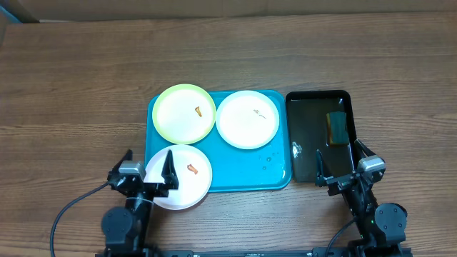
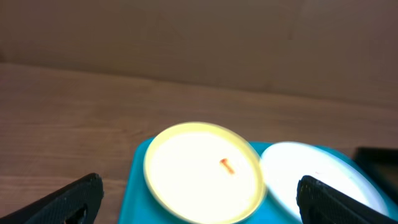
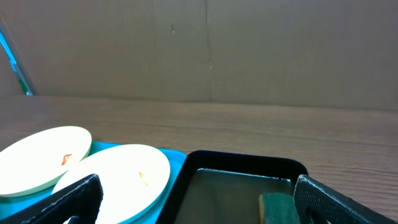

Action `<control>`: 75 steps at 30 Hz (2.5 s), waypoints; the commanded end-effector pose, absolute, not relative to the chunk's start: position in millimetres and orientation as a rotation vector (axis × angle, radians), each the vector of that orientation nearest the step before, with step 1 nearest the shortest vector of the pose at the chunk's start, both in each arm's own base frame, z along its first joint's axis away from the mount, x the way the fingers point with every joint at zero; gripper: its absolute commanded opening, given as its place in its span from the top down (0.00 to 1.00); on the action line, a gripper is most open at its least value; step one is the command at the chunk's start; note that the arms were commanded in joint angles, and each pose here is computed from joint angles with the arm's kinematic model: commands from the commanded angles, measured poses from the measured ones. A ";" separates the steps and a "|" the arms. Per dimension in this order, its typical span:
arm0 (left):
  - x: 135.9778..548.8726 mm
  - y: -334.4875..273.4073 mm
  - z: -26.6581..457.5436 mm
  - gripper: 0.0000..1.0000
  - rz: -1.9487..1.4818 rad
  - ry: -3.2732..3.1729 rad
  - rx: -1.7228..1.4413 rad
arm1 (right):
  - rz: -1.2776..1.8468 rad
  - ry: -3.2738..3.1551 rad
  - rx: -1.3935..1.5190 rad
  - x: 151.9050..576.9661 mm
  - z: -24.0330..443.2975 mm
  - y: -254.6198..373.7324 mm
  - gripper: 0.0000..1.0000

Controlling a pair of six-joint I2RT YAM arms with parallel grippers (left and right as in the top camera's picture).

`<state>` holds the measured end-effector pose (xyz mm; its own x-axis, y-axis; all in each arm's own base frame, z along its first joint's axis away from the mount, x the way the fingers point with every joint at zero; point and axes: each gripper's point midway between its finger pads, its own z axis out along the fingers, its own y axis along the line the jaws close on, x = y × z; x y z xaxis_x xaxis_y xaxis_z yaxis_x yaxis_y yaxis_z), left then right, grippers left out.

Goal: Clean dirty plates on tray and stack at the side
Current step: 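Reach the left gripper to the rim of the upper-right white plate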

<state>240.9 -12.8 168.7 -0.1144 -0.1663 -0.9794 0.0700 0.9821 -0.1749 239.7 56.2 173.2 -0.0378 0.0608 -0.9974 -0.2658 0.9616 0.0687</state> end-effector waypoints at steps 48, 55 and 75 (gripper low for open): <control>328.4 -186.2 42.8 0.50 -0.168 3.058 -0.239 | 0.254 1.586 -0.146 240.5 171.7 52.9 0.00; 329.4 -178.7 26.8 0.51 -0.070 3.058 -0.347 | 0.254 1.586 -0.146 240.5 171.8 52.9 0.00; 335.3 -188.7 15.4 0.64 -0.071 3.042 -0.278 | 0.313 1.610 -0.147 229.8 198.6 58.2 0.00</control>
<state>334.5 -189.7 16.8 -0.9787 -0.1933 -0.0690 -0.1884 0.9795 -0.0718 236.7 58.8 158.7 -0.1201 0.0652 -0.9906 -0.2768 0.9561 0.0965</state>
